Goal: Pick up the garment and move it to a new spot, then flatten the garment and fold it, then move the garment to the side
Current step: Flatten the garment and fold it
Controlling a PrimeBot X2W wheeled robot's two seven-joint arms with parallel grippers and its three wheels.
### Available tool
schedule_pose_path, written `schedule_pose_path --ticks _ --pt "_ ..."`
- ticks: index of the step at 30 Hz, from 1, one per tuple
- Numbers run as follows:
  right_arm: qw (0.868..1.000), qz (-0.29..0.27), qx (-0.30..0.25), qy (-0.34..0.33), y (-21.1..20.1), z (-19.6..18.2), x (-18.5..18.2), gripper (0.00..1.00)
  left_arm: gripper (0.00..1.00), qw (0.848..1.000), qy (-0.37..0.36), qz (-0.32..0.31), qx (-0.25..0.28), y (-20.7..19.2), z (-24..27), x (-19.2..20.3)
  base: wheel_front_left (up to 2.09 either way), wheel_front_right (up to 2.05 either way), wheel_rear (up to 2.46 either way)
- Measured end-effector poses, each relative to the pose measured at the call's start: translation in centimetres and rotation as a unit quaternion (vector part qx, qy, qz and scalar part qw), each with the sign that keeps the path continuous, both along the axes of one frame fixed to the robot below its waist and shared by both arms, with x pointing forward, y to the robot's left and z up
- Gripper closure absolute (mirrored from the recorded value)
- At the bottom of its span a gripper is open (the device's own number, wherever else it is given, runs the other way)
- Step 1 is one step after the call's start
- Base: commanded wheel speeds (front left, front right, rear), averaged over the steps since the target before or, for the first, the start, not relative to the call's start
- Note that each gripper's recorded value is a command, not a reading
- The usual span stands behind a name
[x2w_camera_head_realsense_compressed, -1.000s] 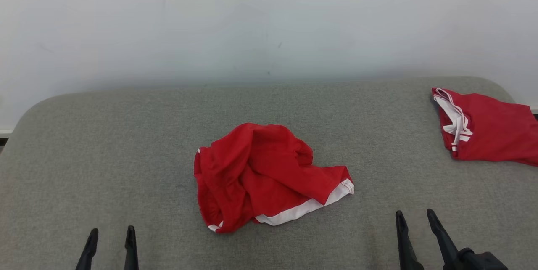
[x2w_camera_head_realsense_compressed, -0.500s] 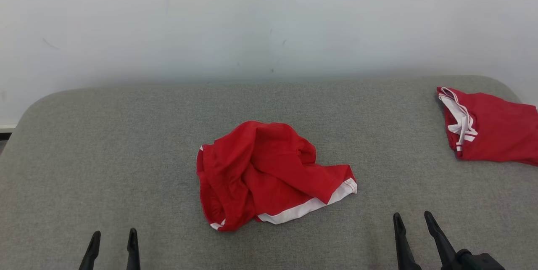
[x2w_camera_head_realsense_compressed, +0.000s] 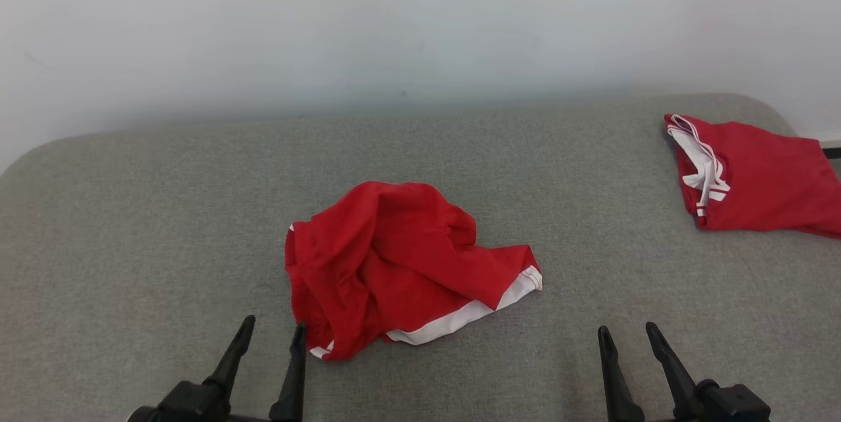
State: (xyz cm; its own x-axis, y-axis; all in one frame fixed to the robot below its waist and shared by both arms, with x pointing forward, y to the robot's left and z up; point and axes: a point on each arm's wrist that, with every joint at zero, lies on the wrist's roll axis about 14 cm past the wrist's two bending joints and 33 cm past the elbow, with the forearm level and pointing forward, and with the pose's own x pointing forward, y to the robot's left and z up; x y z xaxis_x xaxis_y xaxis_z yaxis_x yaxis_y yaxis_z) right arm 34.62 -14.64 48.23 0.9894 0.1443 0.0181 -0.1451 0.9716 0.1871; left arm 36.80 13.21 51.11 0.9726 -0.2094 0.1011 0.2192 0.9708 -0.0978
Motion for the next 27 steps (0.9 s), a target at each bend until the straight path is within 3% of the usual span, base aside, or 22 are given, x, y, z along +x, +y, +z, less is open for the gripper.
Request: schedule_pose_path --ticks 13,20,21,22,24,27 --pt "1.000 -0.022 -0.002 0.019 -1.4 -1.1 1.4 0.00 0.00 0.992 0.097 -0.078 0.005 -4.1 -6.1 3.0 0.00 0.00 0.00" --pt "0.999 -0.038 -0.005 0.032 -2.4 -2.0 1.4 0.00 0.00 0.981 0.159 -0.110 0.008 -5.9 -10.0 2.6 0.00 0.00 0.00" --pt "0.999 -0.039 -0.005 0.033 -2.5 -2.0 1.5 0.00 0.09 0.980 0.164 -0.111 0.006 -6.1 -10.2 2.7 0.00 0.00 0.00" --pt "0.999 -0.041 -0.005 0.032 -2.6 -2.0 1.5 0.00 0.50 0.980 0.163 -0.113 0.005 -6.2 -10.1 2.8 0.00 0.00 0.00" --pt "0.999 -0.041 -0.006 0.027 -2.6 -1.7 1.6 0.00 1.00 0.981 0.156 -0.115 0.001 -6.4 -9.6 3.2 0.00 0.00 0.00" --pt "0.999 -0.042 -0.006 0.024 -2.7 -1.5 1.7 0.00 1.00 0.983 0.141 -0.117 -0.005 -6.7 -8.5 3.3 0.00 0.00 0.00"
